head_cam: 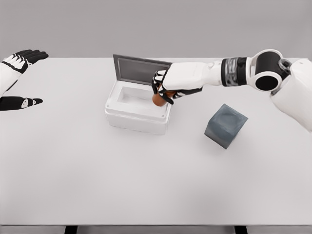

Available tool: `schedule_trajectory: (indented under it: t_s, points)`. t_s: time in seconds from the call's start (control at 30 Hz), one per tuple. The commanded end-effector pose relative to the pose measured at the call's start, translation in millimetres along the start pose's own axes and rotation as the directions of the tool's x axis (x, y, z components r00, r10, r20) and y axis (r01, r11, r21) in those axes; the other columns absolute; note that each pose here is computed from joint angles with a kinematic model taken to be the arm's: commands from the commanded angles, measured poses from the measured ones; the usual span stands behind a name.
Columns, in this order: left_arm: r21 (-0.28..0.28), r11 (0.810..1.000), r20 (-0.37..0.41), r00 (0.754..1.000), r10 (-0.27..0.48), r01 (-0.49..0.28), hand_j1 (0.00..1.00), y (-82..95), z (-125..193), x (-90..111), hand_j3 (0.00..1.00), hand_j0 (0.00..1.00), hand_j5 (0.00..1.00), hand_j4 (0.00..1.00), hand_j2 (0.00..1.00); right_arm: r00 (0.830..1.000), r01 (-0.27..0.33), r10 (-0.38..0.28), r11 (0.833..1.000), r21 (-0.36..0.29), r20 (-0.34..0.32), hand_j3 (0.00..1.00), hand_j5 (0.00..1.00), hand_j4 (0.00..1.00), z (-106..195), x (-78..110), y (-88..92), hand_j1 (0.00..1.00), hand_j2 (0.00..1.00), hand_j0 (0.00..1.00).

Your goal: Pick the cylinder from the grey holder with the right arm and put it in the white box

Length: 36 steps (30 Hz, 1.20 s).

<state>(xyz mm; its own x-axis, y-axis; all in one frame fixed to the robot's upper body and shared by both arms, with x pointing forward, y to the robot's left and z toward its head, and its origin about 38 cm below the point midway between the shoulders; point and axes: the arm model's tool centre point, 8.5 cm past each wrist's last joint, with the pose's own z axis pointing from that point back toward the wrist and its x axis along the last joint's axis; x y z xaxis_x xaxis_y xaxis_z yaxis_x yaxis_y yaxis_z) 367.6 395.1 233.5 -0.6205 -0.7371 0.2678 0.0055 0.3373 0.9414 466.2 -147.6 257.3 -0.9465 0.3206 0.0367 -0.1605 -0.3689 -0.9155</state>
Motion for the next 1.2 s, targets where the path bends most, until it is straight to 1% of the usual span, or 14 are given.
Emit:
schedule_trajectory:
  t_s: [0.0,0.2,0.77,0.97,1.07,1.17]
  points:
    - [0.004,1.000,0.000,1.000,0.005,-0.005,1.00,0.7,0.1,-0.1,1.00,1.00,1.00,1.00,1.00,1.000,0.005,-0.005,1.000,-0.002,0.000,0.19,0.19,0.19,-0.3,0.0,0.0,0.19,0.19,0.19]
    - [0.004,1.000,0.000,1.000,0.005,-0.005,1.00,0.7,0.1,-0.1,1.00,1.00,1.00,1.00,1.00,1.000,-0.002,0.002,1.000,-0.005,0.001,0.19,0.19,0.19,-0.3,0.3,-3.3,0.19,0.19,0.19]
    - [0.004,1.000,0.000,1.000,0.005,-0.005,1.00,0.7,0.1,-0.1,1.00,1.00,1.00,1.00,1.00,1.000,0.000,0.000,1.000,-0.004,-0.004,0.19,0.19,0.19,0.8,-1.4,-3.0,0.19,0.19,0.19]
    - [0.004,1.000,0.000,1.000,0.005,-0.005,1.00,0.7,0.1,-0.1,1.00,1.00,1.00,1.00,1.00,1.000,-0.003,0.003,1.000,-0.007,-0.002,0.19,0.19,0.19,-0.8,-1.2,-5.5,0.19,0.19,0.19]
    - [0.004,1.000,0.000,1.000,0.005,-0.005,1.00,0.7,0.1,-0.1,1.00,1.00,1.00,1.00,1.00,1.000,0.009,-0.009,1.000,-0.001,-0.017,0.19,0.19,0.19,0.5,-6.9,-2.2,0.19,0.19,0.19]
    - [0.004,1.000,0.000,1.000,0.005,-0.005,1.00,0.7,0.1,-0.1,1.00,1.00,1.00,1.00,1.00,1.000,0.007,-0.007,1.000,0.001,-0.017,0.19,0.19,0.19,-1.2,-6.5,-2.4,0.19,0.19,0.19]
